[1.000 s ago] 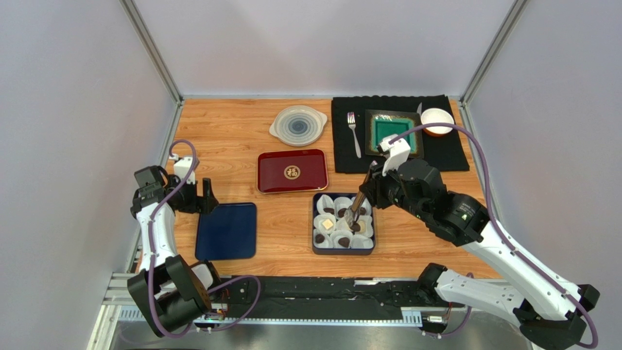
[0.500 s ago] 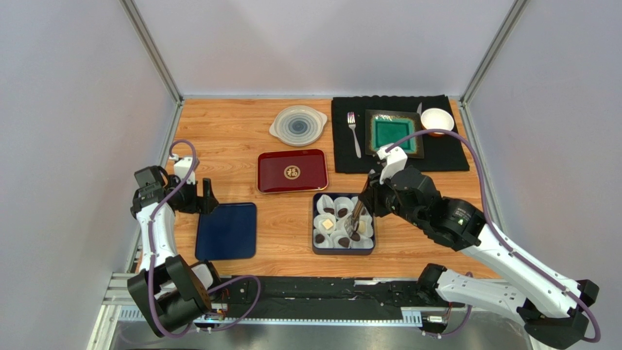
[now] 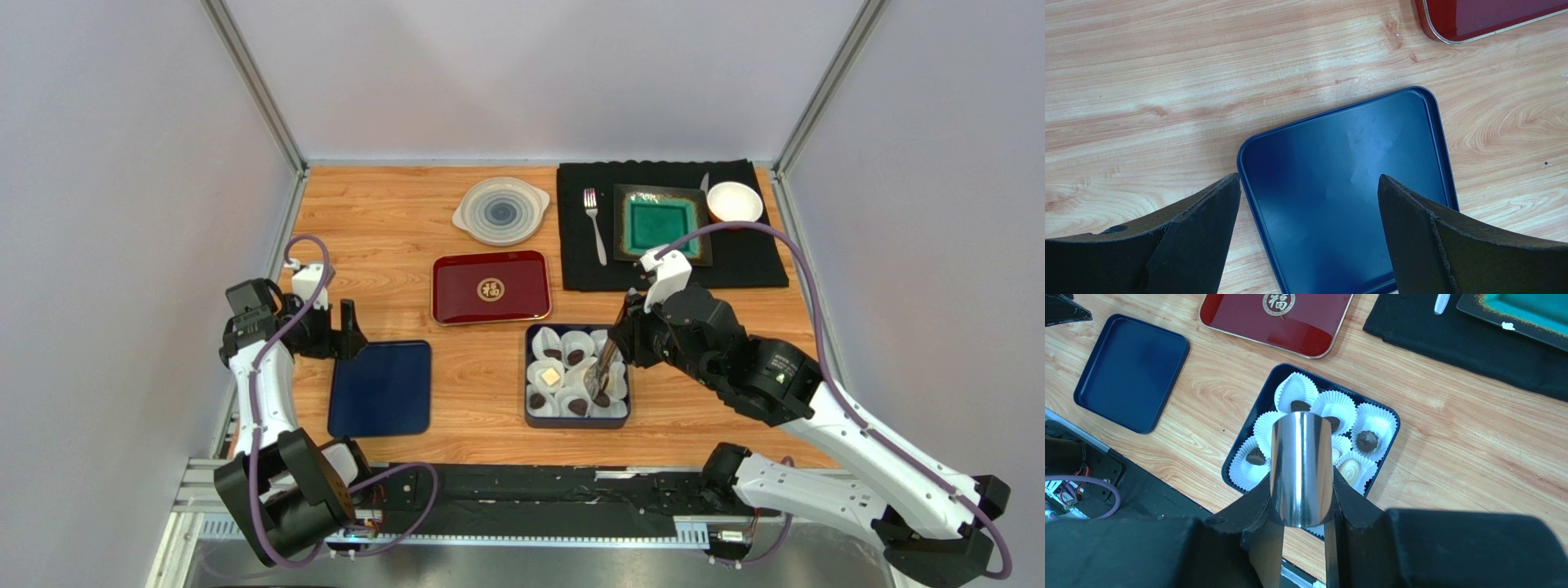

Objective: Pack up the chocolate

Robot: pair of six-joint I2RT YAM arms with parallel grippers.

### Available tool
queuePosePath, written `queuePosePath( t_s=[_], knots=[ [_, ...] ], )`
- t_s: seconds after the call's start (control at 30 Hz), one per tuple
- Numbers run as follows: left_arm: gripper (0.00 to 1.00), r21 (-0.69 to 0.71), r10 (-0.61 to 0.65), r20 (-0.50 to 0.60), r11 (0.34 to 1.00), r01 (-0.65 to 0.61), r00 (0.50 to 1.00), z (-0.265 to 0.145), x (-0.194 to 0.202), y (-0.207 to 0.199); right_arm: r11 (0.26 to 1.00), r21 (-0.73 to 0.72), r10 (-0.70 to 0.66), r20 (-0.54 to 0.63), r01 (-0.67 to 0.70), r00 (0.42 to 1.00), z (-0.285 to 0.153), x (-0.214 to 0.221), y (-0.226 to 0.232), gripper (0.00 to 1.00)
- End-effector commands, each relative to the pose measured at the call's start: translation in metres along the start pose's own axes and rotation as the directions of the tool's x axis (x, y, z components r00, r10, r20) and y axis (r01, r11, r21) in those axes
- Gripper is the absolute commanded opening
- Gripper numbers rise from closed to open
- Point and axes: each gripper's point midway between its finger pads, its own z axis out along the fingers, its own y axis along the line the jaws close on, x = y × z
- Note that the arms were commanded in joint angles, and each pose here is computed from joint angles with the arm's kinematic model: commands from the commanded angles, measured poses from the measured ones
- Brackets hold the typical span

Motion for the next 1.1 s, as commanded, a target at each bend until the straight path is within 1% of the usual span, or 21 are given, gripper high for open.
queuePosePath(
  t_s=[0.0, 0.3, 0.47, 0.67, 0.77, 0.8, 0.9, 0.97, 1.07],
  knots=[
    [0.91, 0.001, 0.024, 0.030, 1.000, -0.024, 0.999, -0.004, -0.006, 0.000, 1.000, 0.010, 0.016, 0.029, -0.016, 0.999, -0.003, -0.004, -0.002, 0.27],
    [0.91, -0.004, 0.027, 0.030, 1.000, -0.027, 0.999, -0.004, -0.006, 0.001, 1.000, 0.016, 0.016, 0.027, -0.017, 1.000, -0.002, -0.003, -0.003, 0.34],
    [0.91, -0.005, 0.028, 0.031, 1.000, -0.028, 0.999, -0.005, -0.007, 0.001, 1.000, 0.016, 0.013, 0.043, -0.013, 0.999, -0.004, -0.009, -0.003, 0.33],
    [0.91, -0.010, 0.032, 0.032, 0.999, -0.032, 0.999, -0.006, -0.008, 0.001, 0.997, 0.074, 0.005, 0.098, -0.013, 0.995, -0.015, -0.025, -0.014, 0.17],
    [0.91, -0.009, 0.032, 0.035, 0.999, -0.032, 0.999, -0.006, -0.009, 0.001, 0.987, 0.161, -0.008, 0.106, -0.009, 0.994, -0.020, -0.029, -0.030, 0.13],
    [0.91, -0.008, 0.037, 0.038, 0.999, -0.036, 0.999, -0.006, -0.009, 0.000, 0.975, 0.223, -0.018, 0.090, -0.003, 0.996, -0.021, -0.026, -0.041, 0.12],
    [0.91, -0.006, 0.034, 0.038, 0.999, -0.034, 0.999, -0.006, -0.009, 0.000, 0.955, 0.298, -0.026, 0.099, -0.004, 0.995, -0.030, -0.033, -0.056, 0.09],
    [0.91, -0.003, 0.032, 0.037, 0.999, -0.032, 0.999, -0.005, -0.008, 0.000, 0.941, 0.338, -0.020, 0.127, -0.024, 0.992, -0.039, -0.039, -0.065, 0.08],
    [0.91, -0.005, 0.038, 0.041, 0.999, -0.037, 0.998, -0.006, -0.009, 0.000, 0.898, 0.435, -0.019, 0.174, -0.060, 0.985, -0.053, -0.044, -0.089, 0.09]
  ],
)
